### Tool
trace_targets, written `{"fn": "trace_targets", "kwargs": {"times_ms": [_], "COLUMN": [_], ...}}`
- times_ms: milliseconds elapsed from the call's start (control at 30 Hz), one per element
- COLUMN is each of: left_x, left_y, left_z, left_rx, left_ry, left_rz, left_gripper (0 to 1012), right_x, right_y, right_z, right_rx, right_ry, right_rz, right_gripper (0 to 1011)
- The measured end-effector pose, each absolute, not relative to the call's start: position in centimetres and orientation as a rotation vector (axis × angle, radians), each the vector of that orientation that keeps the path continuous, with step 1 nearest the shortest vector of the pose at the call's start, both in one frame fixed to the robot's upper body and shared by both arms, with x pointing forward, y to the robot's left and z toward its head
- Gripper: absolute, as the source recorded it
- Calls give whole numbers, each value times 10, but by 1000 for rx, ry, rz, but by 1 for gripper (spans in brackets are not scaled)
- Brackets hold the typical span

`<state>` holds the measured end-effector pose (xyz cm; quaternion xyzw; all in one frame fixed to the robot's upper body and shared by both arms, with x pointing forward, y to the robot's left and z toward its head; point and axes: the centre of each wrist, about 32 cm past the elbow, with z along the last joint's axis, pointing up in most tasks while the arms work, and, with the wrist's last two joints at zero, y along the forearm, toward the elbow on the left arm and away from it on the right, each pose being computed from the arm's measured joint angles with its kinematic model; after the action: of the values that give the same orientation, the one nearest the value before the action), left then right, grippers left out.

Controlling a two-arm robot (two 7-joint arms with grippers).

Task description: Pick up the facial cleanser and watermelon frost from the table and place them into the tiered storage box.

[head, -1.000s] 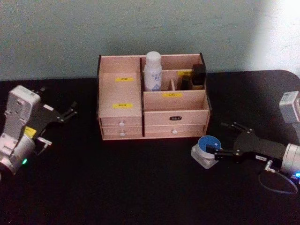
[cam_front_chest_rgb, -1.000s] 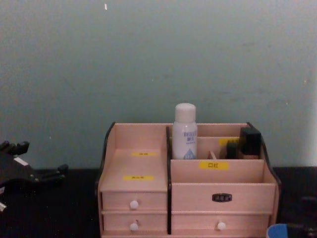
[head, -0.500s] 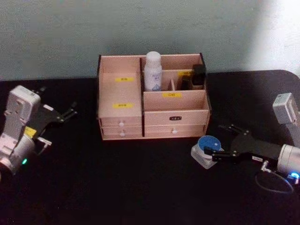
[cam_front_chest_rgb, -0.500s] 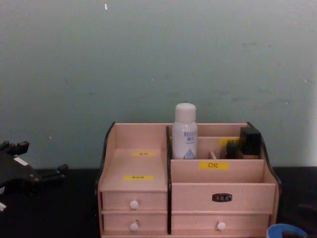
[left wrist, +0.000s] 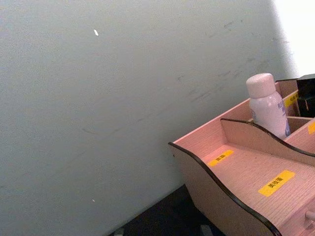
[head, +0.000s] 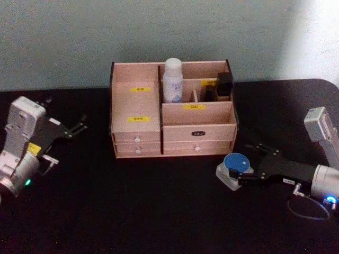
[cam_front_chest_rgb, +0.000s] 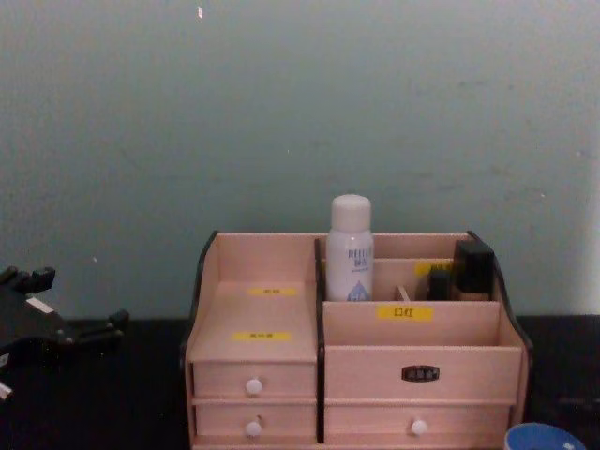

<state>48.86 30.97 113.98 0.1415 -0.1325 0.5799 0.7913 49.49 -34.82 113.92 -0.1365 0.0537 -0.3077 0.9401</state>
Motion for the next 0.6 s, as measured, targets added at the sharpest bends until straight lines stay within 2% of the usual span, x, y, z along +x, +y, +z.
{"fn": "trace_targets", "kwargs": {"times_ms": [600], "left_x": [489], "left_y": [310], "left_z": [1140], "left_rx": [305], "left_ry": [-285], "left_rz": [1248], "left_gripper": [1001], "right_x": [495], "right_y": [-348], "right_z": [1133], "right_rx": [-291], "right_ry": [132], "right_rz": [-638], "right_gripper": [1003]}}
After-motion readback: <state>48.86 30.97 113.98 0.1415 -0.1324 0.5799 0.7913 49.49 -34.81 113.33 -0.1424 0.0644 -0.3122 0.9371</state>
